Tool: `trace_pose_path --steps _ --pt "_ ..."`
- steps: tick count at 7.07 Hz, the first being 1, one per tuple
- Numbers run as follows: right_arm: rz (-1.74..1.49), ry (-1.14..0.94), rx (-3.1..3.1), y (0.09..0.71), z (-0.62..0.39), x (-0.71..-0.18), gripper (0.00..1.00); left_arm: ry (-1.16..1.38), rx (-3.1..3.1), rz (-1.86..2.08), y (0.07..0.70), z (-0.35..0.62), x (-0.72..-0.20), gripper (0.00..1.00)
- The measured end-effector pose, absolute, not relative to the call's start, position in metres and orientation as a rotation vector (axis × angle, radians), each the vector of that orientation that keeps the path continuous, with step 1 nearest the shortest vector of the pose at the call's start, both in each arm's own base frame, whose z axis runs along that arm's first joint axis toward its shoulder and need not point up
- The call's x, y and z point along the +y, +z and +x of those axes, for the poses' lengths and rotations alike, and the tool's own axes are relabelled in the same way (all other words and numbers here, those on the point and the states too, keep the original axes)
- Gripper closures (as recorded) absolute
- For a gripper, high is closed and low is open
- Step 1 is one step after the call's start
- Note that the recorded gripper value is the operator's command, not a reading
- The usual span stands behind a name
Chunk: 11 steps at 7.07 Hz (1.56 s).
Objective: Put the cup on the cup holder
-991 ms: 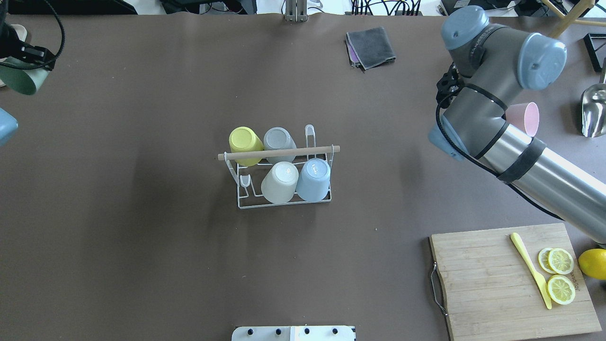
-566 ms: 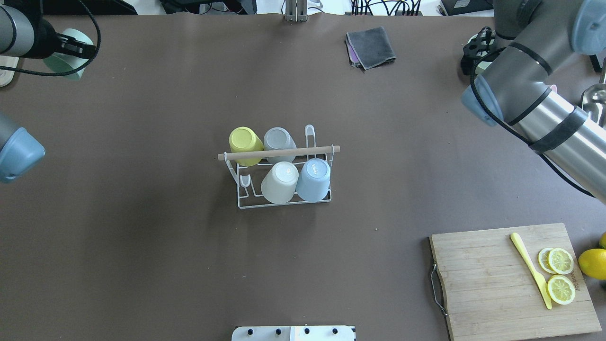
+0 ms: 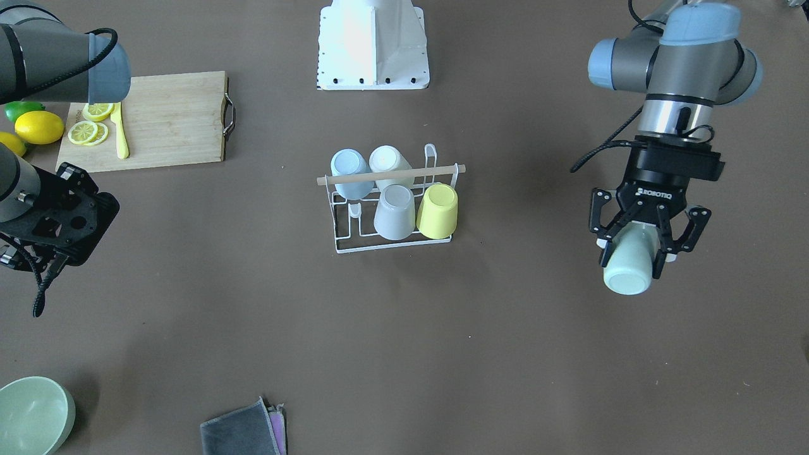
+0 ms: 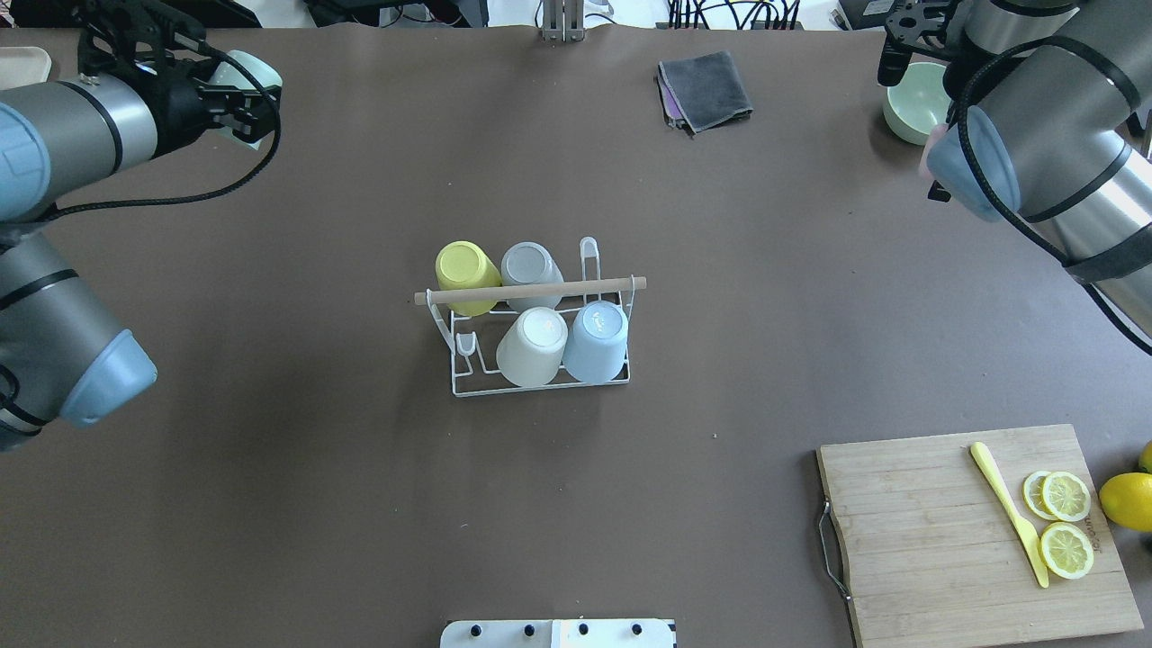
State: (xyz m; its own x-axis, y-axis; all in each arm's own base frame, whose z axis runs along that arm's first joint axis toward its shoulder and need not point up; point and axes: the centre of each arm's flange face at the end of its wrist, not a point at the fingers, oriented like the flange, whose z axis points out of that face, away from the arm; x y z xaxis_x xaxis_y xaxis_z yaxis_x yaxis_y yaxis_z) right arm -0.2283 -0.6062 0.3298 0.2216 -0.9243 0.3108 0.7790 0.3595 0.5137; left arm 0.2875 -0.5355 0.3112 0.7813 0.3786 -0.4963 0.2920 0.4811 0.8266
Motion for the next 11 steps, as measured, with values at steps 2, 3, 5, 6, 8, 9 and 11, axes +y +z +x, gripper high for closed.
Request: trace_pose_path --steps 2,3,5,6,8,9,11 --pt "0.439 -1.322 -0.66 0.326 -0.231 -0.613 1.0 0.04 0.777 1.248 0.283 0.328 -0.492 1.0" --pt "0.51 -1.372 -0.662 0.323 -0.234 -0.617 1.0 0.005 0.834 1.327 0.264 0.344 -0.462 1.0" --pt "0.604 -1.407 -0.651 0.318 -0.234 -0.619 1.0 -0.07 0.928 1.427 0.249 0.353 -0.405 1.0" --pt "0.64 -1.405 -0.637 0.322 -0.227 -0.621 1.0 -0.076 0.953 1.47 0.251 0.356 -0.384 1.0" --pt "0.682 -1.379 -0.548 0.33 -0.206 -0.633 1.0 -0.073 0.953 1.51 0.253 0.382 -0.343 1.0" --pt "0.703 -1.368 -0.48 0.337 -0.198 -0.64 1.0 -0.08 0.955 1.517 0.252 0.393 -0.324 1.0" --pt "0.757 -1.307 -0.396 0.352 -0.186 -0.656 1.0 -0.084 0.976 1.533 0.248 0.404 -0.306 1.0"
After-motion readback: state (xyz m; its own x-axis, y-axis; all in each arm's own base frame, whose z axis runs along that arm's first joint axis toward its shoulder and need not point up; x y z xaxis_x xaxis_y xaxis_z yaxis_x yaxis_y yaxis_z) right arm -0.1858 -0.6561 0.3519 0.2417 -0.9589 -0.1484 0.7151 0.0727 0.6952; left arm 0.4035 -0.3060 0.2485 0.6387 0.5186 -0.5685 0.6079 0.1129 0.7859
